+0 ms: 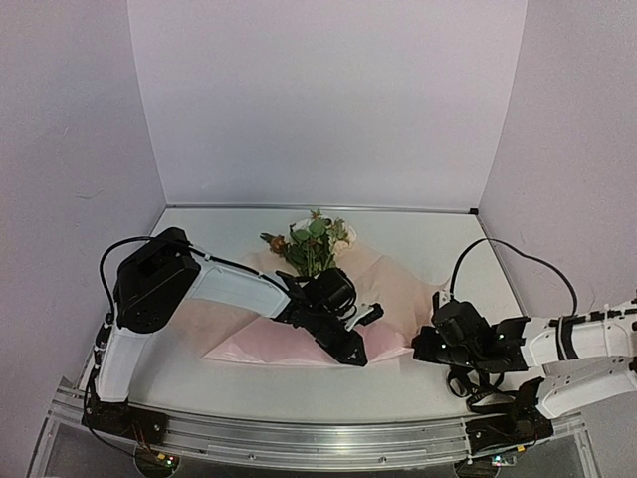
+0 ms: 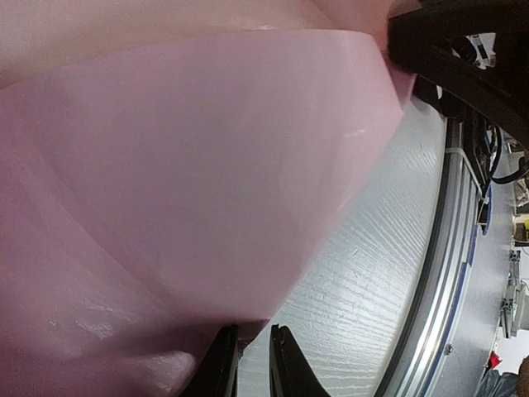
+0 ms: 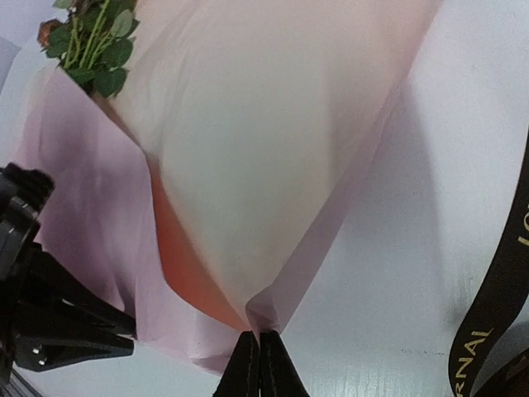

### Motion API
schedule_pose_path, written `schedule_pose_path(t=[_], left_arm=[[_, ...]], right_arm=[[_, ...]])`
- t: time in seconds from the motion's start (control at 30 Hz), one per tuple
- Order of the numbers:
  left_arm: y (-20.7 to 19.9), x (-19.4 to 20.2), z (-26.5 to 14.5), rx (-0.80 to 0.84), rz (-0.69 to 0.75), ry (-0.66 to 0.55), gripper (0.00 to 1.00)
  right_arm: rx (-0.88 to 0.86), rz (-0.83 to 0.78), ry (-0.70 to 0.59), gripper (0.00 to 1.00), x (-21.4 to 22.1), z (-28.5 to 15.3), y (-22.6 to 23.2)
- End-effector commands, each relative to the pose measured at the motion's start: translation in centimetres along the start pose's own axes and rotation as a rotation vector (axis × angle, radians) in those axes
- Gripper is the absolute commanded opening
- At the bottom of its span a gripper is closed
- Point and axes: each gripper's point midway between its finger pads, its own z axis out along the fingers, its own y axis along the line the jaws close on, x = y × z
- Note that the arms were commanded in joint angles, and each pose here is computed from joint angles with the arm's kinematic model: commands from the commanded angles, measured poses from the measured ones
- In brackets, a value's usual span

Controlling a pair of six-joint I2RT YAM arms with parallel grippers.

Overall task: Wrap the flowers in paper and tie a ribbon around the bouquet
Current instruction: Fold the one-fourth-folded wrapping paper at the center of the board.

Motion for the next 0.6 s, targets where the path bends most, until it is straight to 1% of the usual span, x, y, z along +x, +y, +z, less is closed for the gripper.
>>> schedule_pose_path(t=[0.0, 0.1, 0.17, 0.33, 0.57], left_arm=[[2.2, 2.0, 1.5, -0.069, -0.064, 0.050, 0.15], [1.9, 2.1, 1.5, -0.050, -0.074, 0.049, 0.15], [1.4, 2.2, 1.5, -0.019, -0.076, 0.050, 0.15], [-0.4, 0.6, -0.1, 0.025, -0.056, 0.004, 0.16], [-2.2, -4.0, -4.9, 0.089, -0.036, -0.123, 0.19]], right_arm=[[-0.052, -0.190, -0.073, 0.00, -2.4, -2.7, 3.4], [-0.072, -0.298, -0.100, 0.00, -3.2, -4.2, 5.3], [-0.058, -0.348, -0.106, 0.00, -3.4, -4.5, 5.6], [0.000, -0.344, -0.103, 0.00, -2.7, -4.0, 3.8], [0.023, -0.361, -0.084, 0.00, -1.7, -3.6, 2.2]])
